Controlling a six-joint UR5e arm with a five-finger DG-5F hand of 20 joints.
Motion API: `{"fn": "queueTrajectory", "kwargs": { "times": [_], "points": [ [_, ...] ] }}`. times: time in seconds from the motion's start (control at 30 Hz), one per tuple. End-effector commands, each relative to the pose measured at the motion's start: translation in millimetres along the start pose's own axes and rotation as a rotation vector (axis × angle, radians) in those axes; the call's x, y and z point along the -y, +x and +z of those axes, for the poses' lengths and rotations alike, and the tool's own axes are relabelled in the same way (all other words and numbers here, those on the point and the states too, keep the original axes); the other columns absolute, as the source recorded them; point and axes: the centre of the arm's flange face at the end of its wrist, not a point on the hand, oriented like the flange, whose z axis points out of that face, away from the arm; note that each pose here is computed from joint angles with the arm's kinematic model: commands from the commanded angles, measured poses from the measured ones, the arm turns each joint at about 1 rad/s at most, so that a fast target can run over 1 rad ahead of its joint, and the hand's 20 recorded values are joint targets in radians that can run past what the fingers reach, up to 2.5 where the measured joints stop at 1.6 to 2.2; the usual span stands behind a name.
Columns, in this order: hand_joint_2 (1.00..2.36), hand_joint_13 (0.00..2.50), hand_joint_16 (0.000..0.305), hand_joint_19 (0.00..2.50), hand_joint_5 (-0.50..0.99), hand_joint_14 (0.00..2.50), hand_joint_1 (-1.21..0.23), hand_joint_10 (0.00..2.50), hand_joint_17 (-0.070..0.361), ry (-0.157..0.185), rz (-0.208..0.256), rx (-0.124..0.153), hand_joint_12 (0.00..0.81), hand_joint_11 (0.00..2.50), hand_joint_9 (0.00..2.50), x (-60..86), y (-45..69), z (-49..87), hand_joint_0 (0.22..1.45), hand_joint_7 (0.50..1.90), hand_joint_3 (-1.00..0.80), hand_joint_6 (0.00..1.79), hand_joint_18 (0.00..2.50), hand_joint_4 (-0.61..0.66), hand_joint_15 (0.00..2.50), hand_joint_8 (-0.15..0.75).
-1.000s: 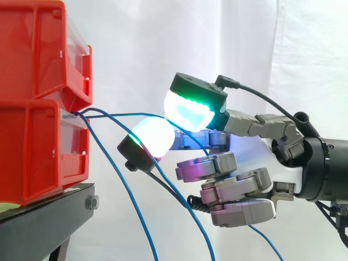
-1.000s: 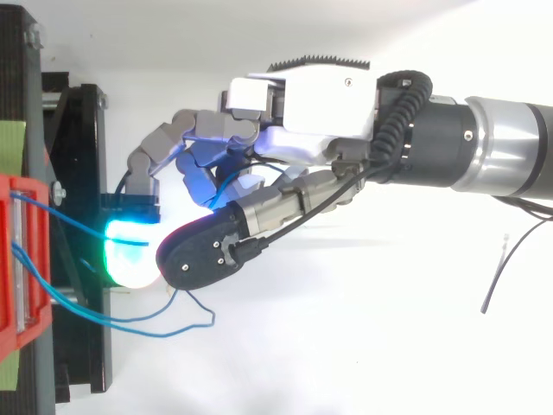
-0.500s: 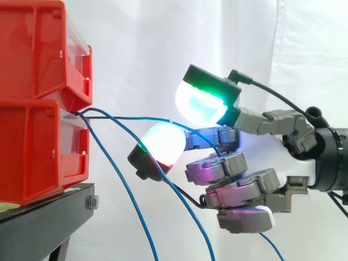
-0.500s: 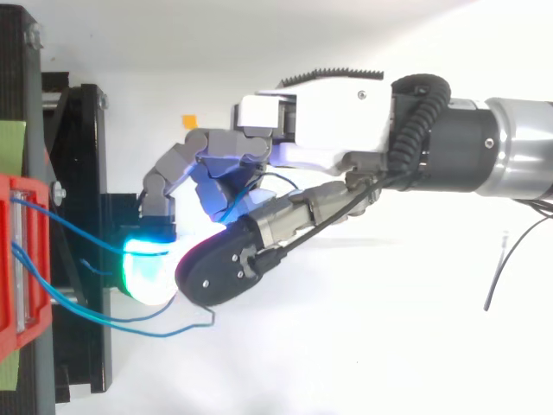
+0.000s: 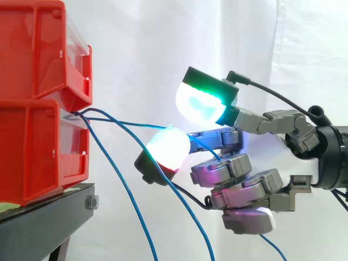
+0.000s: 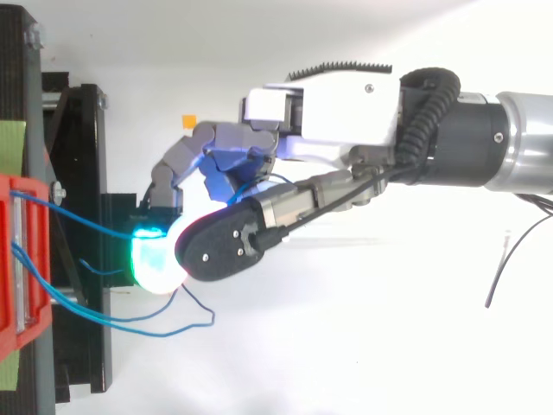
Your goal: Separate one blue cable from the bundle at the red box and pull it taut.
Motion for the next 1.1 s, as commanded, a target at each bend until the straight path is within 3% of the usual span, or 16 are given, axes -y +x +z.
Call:
{"fn": "queueTrajectory", "kwargs": {
  "times": [0.0,0.23,0.3,0.37,0.43,0.6,0.63,0.97,1.07],
  "points": [
    [1.0,1.04,0.056,0.88,-0.21,2.5,-0.44,2.5,0.126,0.007,0.027,0.041,0.458,1.89,0.45,4.2,-5.7,0.0,0.55,0.73,-0.5,0.9,1.29,0.08,1.21,0.312],
    [1.0,1.21,0.063,0.87,-0.21,2.5,-0.47,2.5,0.142,0.012,0.034,0.088,0.516,1.85,0.44,6.5,-7.2,0.4,0.54,0.73,-0.5,0.9,1.38,0.09,1.15,0.334],
    [1.0,1.29,0.064,0.87,-0.21,2.5,-0.47,2.5,0.145,0.021,0.033,0.091,0.532,1.82,0.45,15.8,-5.5,1.2,0.53,0.72,-0.5,0.9,1.49,0.09,1.13,0.337],
    [1.0,1.37,0.068,0.79,-0.21,2.5,-0.48,2.5,0.152,0.014,0.032,0.091,0.552,1.86,0.48,15.5,-5.4,2.4,0.53,0.72,-0.5,0.9,1.62,0.1,1.14,0.341],
    [1.0,1.42,0.072,0.75,-0.2,2.5,-0.48,2.5,0.163,0.014,0.036,0.091,0.564,1.9,0.51,29.8,-2.8,5.3,0.53,0.73,-0.5,0.89,1.79,0.11,1.14,0.349],
    [1.0,1.5,0.073,0.69,-0.2,2.5,-0.48,2.5,0.165,-0.046,0.043,0.1,0.585,1.95,0.56,35.6,-7.1,13.3,0.53,0.74,-0.5,0.89,1.9,0.11,1.15,0.365],
    [1.0,1.51,0.222,0.67,-0.2,2.5,-0.48,2.5,0.166,-0.05,0.043,0.1,0.589,1.95,0.58,34.3,-7.2,13.4,0.53,0.75,-0.5,0.89,1.94,0.11,1.16,0.363],
    [1.0,1.54,0.223,0.68,-0.19,2.5,-0.49,2.5,0.168,-0.051,0.046,0.067,0.591,2.02,0.61,33.3,-6.0,13.1,0.54,0.74,-0.5,0.89,1.97,0.11,1.15,0.366],
    [1.0,1.53,0.223,0.68,-0.19,2.5,-0.49,2.5,0.168,-0.058,0.044,0.035,0.586,2.0,0.62,28.4,-2.2,13.0,0.54,0.75,-0.5,0.89,1.98,0.11,1.16,0.364]
  ]
}}
